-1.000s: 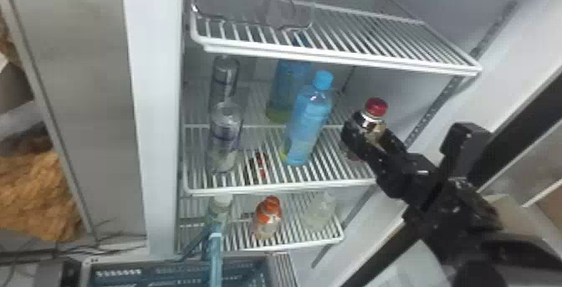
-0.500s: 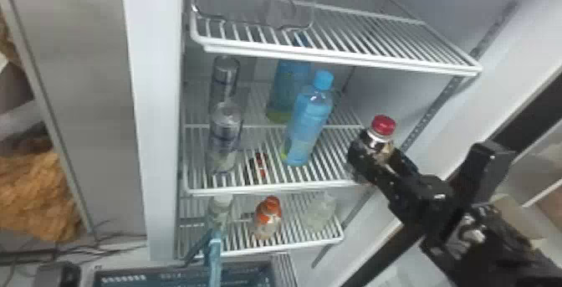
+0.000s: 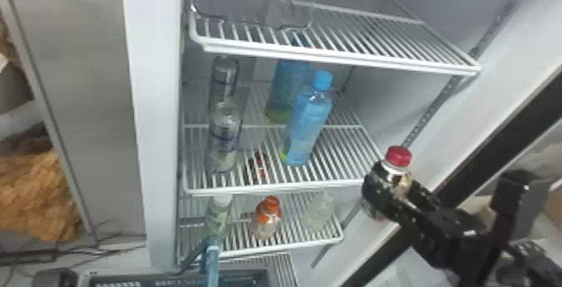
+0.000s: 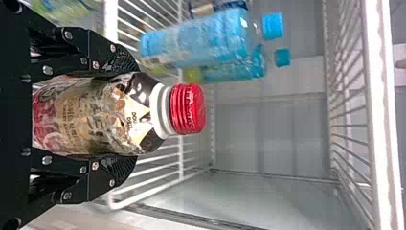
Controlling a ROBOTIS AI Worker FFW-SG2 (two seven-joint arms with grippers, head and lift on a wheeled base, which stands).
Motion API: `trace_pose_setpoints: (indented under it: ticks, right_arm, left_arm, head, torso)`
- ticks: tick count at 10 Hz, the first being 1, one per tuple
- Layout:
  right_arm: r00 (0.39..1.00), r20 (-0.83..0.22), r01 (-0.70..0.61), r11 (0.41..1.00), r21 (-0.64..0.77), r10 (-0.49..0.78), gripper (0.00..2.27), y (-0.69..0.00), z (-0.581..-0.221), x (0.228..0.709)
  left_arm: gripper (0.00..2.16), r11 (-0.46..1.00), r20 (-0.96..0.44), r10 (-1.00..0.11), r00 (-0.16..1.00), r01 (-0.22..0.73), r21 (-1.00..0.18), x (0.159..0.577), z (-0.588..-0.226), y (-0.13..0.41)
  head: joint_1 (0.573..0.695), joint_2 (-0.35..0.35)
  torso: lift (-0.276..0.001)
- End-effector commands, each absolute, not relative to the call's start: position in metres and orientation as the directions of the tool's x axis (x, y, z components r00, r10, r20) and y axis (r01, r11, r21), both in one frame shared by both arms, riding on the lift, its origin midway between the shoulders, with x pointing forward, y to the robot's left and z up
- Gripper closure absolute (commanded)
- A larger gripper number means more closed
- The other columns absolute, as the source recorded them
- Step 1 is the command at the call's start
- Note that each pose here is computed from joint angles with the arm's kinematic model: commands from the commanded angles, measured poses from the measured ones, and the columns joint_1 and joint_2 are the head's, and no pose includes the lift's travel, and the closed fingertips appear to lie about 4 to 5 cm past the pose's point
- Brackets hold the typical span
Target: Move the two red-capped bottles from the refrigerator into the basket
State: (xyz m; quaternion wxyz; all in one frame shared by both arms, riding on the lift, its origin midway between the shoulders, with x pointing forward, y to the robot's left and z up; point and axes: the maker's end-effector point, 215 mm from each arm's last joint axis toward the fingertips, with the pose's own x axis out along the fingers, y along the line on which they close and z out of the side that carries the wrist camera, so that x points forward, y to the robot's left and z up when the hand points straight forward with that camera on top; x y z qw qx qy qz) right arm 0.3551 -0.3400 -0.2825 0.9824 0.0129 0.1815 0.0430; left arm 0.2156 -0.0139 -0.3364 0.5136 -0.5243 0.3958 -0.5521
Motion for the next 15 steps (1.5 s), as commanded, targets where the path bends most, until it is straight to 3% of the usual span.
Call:
trace_pose_setpoints:
  ticks: [1, 4, 7, 15]
  right_arm:
    - [0.910, -0.404, -0.076, 0.996, 0.050, 0.090, 1.28, -0.335, -0.288, 0.331]
    - [0.862, -0.472, -0.134, 0.981, 0.140, 0.185, 1.28, -0.301, -0.303, 0.301]
    - [0.777, -0.524, -0.218, 0.929, 0.299, 0.351, 1.28, -0.240, -0.327, 0.272]
    - [0.588, -0.485, -0.312, 0.734, 0.603, 0.648, 1.28, -0.139, -0.377, 0.251]
  left_arm:
    - [1.20, -0.156, 0.171, -0.981, 0.090, 0.157, -0.975, 0.219, -0.336, -0.011]
    - [1.20, -0.155, 0.171, -0.981, 0.096, 0.155, -0.976, 0.220, -0.337, -0.012]
    - [1.20, -0.157, 0.173, -0.981, 0.092, 0.156, -0.975, 0.220, -0.336, -0.013]
    - [1.20, -0.195, 0.213, -0.975, 0.071, 0.197, -0.961, 0.227, -0.318, -0.025]
  head:
    - [0.695, -0.350]
    - [0.695, -0.350]
    - [0.695, -0.350]
    - [0.695, -0.350]
  torso:
    - [0.000]
    - [0.000]
    - [0.000]
    - [0.000]
